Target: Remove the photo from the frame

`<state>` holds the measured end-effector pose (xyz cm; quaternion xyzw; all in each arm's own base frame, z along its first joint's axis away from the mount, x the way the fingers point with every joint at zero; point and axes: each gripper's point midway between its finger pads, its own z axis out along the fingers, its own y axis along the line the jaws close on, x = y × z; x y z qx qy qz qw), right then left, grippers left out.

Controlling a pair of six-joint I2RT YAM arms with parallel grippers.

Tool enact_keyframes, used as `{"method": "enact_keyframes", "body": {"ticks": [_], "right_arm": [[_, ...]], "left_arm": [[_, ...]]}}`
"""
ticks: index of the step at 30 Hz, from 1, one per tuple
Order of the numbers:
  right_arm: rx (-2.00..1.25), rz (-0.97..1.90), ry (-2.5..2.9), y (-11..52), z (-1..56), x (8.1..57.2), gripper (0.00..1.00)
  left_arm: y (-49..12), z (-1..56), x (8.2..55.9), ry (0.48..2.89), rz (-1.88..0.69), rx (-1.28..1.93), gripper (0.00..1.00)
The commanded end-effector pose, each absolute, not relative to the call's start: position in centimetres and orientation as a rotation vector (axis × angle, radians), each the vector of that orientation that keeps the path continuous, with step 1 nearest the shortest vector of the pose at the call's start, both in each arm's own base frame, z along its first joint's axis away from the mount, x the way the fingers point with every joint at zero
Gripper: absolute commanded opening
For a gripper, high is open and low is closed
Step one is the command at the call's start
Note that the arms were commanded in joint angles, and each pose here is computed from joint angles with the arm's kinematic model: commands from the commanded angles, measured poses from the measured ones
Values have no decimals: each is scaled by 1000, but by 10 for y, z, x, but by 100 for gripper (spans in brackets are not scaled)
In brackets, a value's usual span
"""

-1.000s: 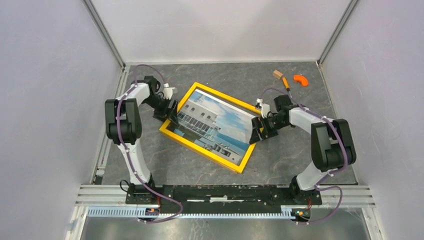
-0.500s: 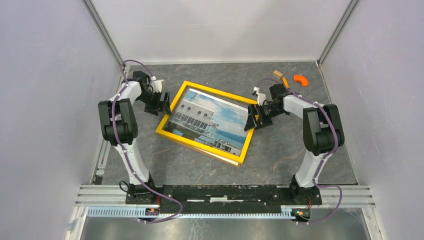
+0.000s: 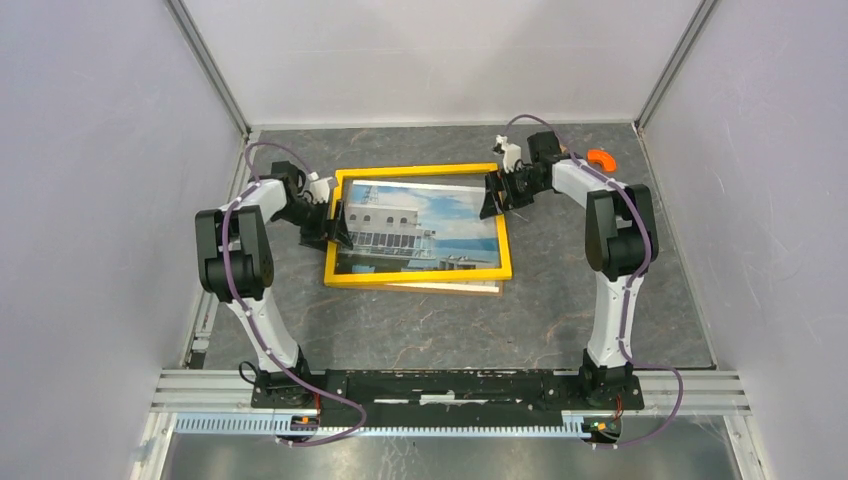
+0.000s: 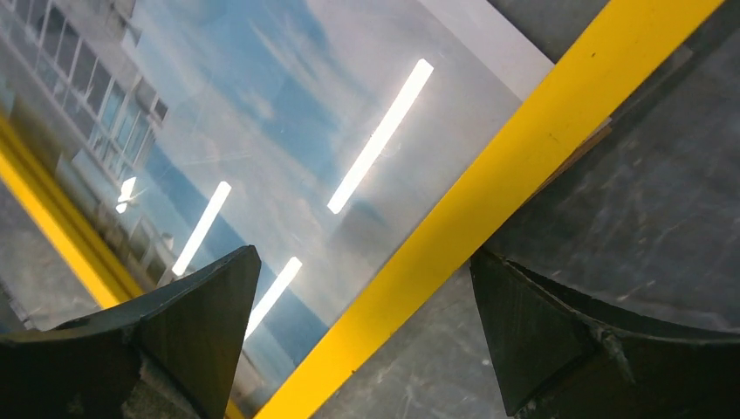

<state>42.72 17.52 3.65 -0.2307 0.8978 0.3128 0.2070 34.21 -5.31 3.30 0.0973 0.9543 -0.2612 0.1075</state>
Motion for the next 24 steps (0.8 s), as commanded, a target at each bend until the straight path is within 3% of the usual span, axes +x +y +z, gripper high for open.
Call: {"method": "enact_keyframes", "body": {"ticks": [1,13,15,20,24], "right_arm": [[-749,755,2542,176,3,431,98],[-782,676,2665,145,-4,347,98],[-768,608,2674,136,-2,348,98],[-720,546,2622,125,18,379,98],[-686,536,2600,115,34,401,98]], "left_arm": [[-87,32,318,2829,-939,253,85],[-79,49,300,2826,-803,389,83],[-70,48,299,2836,-716,423,85],[-52,70,317,2747,-526,518,100],[-42,99,330,2586,-375,721,100]]}}
